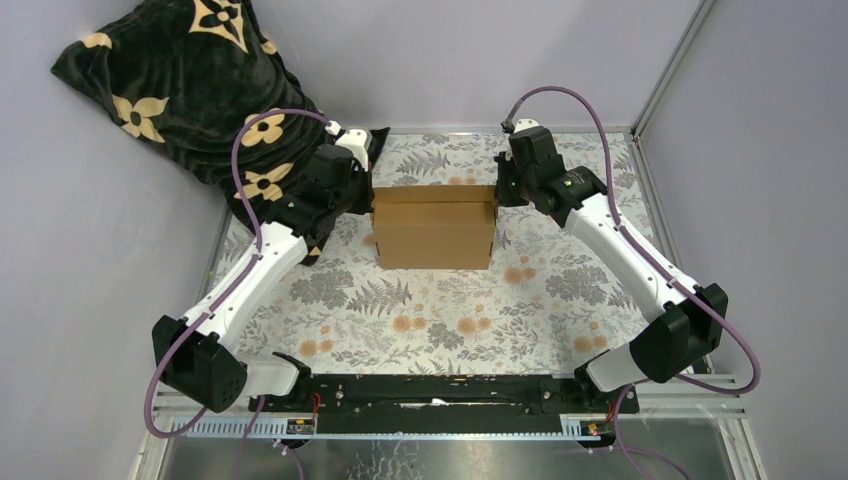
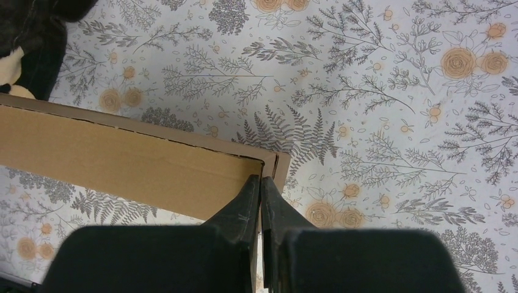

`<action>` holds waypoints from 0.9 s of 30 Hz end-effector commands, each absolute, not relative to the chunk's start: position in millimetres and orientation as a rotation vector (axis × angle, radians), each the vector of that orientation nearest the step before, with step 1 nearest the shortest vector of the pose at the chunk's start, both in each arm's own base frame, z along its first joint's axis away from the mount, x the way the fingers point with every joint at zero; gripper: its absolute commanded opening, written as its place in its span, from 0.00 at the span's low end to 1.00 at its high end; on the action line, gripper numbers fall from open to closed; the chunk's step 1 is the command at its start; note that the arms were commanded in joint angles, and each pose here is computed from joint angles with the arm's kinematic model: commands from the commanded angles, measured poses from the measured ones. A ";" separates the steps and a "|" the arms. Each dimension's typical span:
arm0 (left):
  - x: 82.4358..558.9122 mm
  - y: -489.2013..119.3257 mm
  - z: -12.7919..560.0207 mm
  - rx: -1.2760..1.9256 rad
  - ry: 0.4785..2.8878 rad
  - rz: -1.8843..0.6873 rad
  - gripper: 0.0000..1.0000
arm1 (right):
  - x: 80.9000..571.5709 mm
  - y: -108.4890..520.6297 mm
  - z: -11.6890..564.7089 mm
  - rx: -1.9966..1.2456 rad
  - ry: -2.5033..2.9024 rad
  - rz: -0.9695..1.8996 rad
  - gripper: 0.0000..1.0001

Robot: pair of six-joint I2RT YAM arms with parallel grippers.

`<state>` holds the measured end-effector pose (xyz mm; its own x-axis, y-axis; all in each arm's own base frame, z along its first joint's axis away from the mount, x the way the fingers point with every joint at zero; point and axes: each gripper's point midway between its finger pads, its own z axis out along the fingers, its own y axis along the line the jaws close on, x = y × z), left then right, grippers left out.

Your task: Fold the paper box

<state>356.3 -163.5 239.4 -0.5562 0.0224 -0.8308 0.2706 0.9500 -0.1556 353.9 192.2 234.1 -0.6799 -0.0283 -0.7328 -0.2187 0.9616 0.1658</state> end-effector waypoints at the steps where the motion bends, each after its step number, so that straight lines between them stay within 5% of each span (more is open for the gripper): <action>1: 346.2 -203.1 251.6 0.263 2.123 -0.503 0.03 | 339.6 238.6 244.5 -0.214 2.296 0.512 0.00; 27: 345.5 -214.3 256.7 0.216 2.143 -0.529 0.03 | 335.0 235.2 221.6 -0.212 2.300 0.437 0.00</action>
<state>355.1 -166.5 238.3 -0.5876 -0.0109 -0.8091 0.2159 0.9615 -0.1697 360.2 193.0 227.8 -0.6453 0.0009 -0.7639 -0.1651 0.9762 0.1407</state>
